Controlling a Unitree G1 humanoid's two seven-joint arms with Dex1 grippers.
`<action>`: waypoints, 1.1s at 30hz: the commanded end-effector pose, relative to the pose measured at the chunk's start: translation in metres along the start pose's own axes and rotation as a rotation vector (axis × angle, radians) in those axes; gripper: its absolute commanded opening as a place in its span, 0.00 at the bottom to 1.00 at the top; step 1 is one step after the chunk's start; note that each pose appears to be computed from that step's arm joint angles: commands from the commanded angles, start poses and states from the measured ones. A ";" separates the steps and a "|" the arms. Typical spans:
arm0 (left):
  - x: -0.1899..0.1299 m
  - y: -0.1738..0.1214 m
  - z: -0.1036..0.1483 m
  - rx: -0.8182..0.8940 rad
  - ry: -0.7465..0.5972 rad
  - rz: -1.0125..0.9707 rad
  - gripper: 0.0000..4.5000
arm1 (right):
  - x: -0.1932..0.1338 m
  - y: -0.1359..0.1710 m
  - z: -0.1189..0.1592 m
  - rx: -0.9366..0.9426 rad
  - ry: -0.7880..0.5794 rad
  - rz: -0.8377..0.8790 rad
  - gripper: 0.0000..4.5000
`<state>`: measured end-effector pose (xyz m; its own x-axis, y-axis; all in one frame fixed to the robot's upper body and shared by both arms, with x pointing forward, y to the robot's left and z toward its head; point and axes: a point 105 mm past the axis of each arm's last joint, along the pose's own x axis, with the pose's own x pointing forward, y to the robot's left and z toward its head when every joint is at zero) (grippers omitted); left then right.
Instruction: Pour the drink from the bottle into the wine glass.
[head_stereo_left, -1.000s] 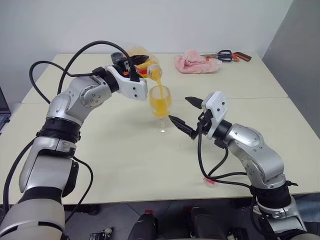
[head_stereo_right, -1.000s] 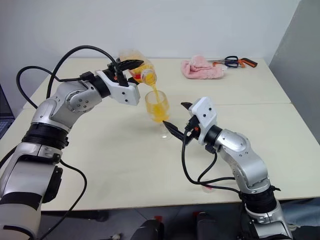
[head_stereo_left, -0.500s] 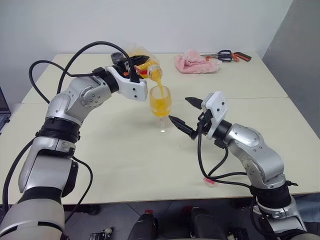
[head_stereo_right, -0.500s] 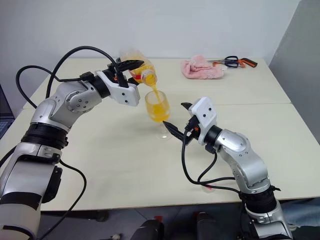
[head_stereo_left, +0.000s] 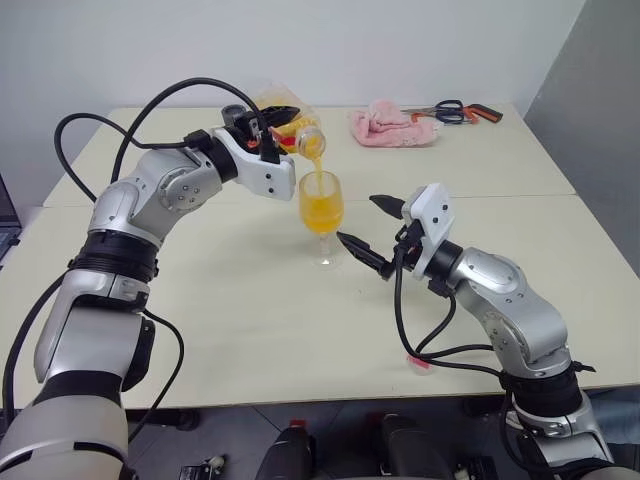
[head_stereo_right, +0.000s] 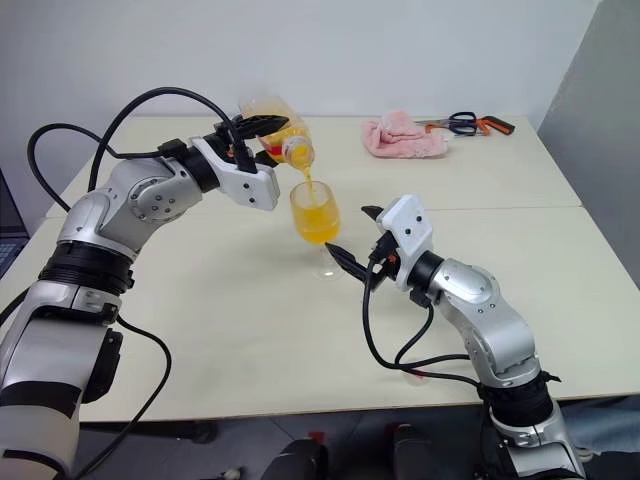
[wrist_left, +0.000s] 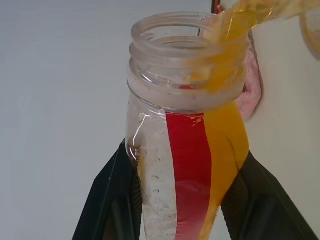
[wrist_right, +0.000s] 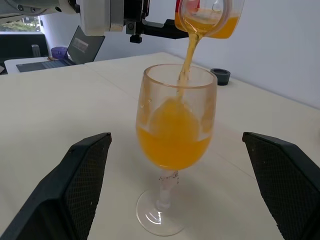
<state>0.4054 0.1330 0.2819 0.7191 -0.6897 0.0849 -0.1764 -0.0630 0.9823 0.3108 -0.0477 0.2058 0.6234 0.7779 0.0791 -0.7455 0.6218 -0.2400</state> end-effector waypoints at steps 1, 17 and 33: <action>-0.002 0.023 -0.002 0.035 0.001 0.062 0.37 | -0.001 0.004 0.012 -0.024 -0.043 0.014 1.00; -0.003 0.023 -0.002 0.037 0.002 0.060 0.37 | 0.000 0.005 0.011 -0.023 -0.040 0.018 1.00; -0.002 0.013 -0.014 -0.506 0.092 0.128 0.37 | 0.000 0.010 0.022 -0.062 -0.098 0.045 1.00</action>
<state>0.4154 0.1392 0.2697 0.7779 -0.6203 0.1003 0.0640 0.2370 0.9694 0.3082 -0.0451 0.2080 0.6048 0.7905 0.0964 -0.7541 0.6074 -0.2499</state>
